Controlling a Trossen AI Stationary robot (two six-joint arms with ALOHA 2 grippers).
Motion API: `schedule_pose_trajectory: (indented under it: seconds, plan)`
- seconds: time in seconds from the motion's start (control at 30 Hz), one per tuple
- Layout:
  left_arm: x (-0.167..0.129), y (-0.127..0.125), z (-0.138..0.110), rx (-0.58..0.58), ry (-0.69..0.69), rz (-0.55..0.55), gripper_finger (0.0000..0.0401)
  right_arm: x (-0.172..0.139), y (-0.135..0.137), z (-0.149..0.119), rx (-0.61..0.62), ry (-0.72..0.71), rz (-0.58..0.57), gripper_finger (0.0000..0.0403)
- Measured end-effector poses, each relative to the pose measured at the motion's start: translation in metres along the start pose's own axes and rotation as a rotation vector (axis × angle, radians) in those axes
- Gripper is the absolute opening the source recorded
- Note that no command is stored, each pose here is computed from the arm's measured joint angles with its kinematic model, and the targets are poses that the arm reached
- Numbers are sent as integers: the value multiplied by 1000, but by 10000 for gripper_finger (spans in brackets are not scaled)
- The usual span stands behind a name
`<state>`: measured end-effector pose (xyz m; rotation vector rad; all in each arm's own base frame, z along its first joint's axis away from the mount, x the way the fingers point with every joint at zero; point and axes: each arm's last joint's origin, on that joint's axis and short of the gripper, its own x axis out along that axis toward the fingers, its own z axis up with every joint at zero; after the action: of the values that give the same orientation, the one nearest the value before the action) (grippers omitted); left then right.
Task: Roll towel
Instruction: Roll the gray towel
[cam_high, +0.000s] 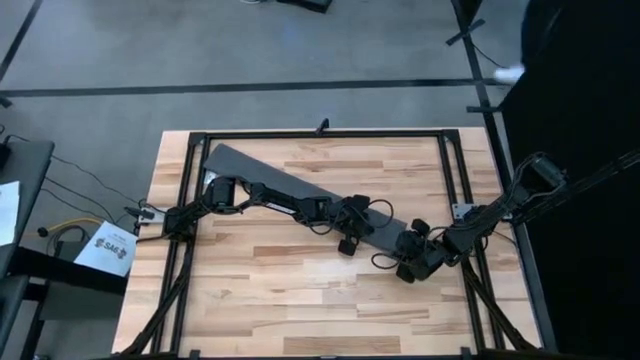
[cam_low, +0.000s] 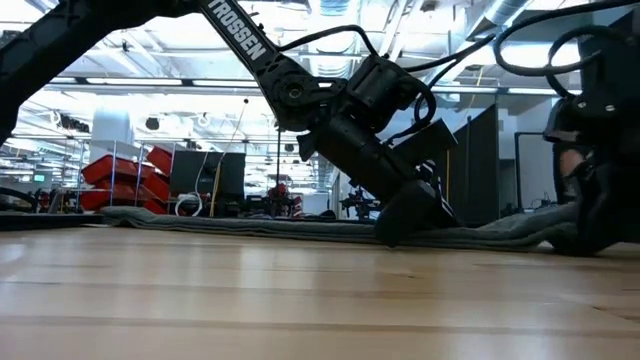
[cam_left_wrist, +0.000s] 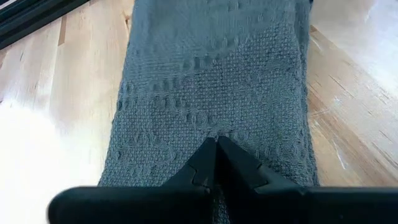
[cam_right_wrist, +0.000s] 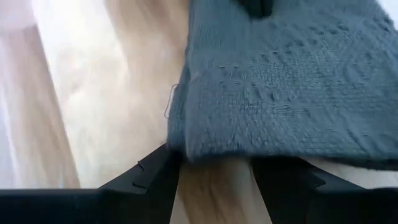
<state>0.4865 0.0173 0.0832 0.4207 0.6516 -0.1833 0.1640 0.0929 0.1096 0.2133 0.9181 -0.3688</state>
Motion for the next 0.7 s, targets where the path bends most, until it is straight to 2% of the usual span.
schedule_pose_trajectory:
  seconds: [0.3, 0.5, 0.7]
  plan:
    - [0, 0, 0, -7, 0, 0, 6, 0, 2, 34, -33, -88, -70, 182]
    - [0, 0, 0, -8, 1, 0, 6, -7, -2, 54, -98, -49, -188, 182]
    - [0, 0, 0, -7, 1, -1, 6, -4, -10, 55, -75, -59, -237, 182]
